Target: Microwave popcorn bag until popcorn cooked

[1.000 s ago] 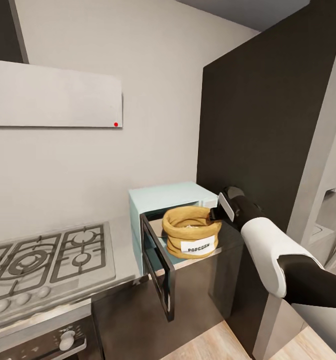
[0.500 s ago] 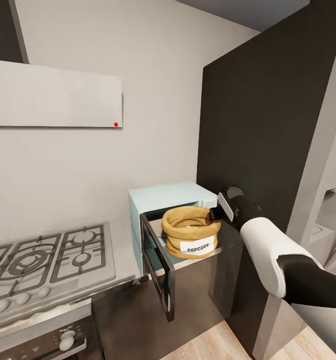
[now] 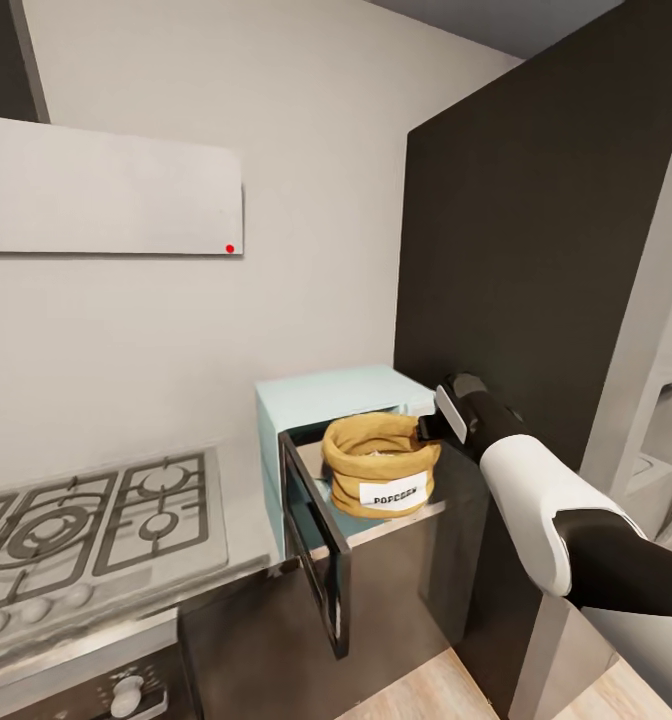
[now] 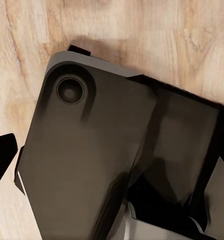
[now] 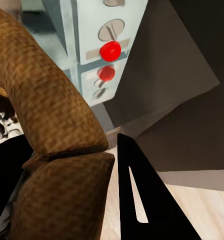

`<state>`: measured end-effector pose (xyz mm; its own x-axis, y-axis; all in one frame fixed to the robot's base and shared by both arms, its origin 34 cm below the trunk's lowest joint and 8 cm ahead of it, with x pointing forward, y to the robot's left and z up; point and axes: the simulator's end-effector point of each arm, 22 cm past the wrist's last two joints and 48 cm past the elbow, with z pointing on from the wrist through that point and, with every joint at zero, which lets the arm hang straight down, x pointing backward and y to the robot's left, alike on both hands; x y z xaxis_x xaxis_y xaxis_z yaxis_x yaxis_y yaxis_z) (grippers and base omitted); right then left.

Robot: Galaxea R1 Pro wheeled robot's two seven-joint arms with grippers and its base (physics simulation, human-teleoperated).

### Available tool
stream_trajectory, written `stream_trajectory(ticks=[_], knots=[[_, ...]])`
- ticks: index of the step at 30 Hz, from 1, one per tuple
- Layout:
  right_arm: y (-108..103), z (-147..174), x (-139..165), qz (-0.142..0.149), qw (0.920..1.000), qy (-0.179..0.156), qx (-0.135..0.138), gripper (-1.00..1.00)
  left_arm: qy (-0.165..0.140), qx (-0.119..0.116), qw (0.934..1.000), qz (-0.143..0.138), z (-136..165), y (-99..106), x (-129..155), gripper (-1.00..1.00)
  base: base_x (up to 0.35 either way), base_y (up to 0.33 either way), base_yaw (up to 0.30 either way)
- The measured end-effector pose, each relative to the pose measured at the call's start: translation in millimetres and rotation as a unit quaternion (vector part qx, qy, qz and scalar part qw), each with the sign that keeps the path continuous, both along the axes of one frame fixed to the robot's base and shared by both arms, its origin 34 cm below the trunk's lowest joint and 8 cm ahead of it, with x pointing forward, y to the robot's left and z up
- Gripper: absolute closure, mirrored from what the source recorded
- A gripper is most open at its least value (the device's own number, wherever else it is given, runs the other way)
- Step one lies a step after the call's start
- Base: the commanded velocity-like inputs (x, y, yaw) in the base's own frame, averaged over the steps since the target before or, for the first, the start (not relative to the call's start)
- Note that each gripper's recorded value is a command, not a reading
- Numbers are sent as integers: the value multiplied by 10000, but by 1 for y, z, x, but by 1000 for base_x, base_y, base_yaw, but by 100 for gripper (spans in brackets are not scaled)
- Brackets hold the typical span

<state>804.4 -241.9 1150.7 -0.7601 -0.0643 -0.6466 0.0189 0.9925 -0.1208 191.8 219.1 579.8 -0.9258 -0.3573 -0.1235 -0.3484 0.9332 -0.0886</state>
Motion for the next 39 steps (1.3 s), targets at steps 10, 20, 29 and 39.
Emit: stream_trajectory(ticks=[10,20,29,39], knots=[[1,0,0,7,10000,3,16,100,2,2,10000,-2,0,0,0,-100,211,0,0],[0,-1,0,-4,10000,4,-4,100,5,-1,10000,0,0,0,0,-100,14,0,0],[0,-3,1,-3,10000,5,2,100,-9,7,10000,21,-2,-3,2,-100,0,0,0],[2,-13,3,16,10000,5,27,100,-10,3,10000,26,-13,-2,5,-100,0,0,0]])
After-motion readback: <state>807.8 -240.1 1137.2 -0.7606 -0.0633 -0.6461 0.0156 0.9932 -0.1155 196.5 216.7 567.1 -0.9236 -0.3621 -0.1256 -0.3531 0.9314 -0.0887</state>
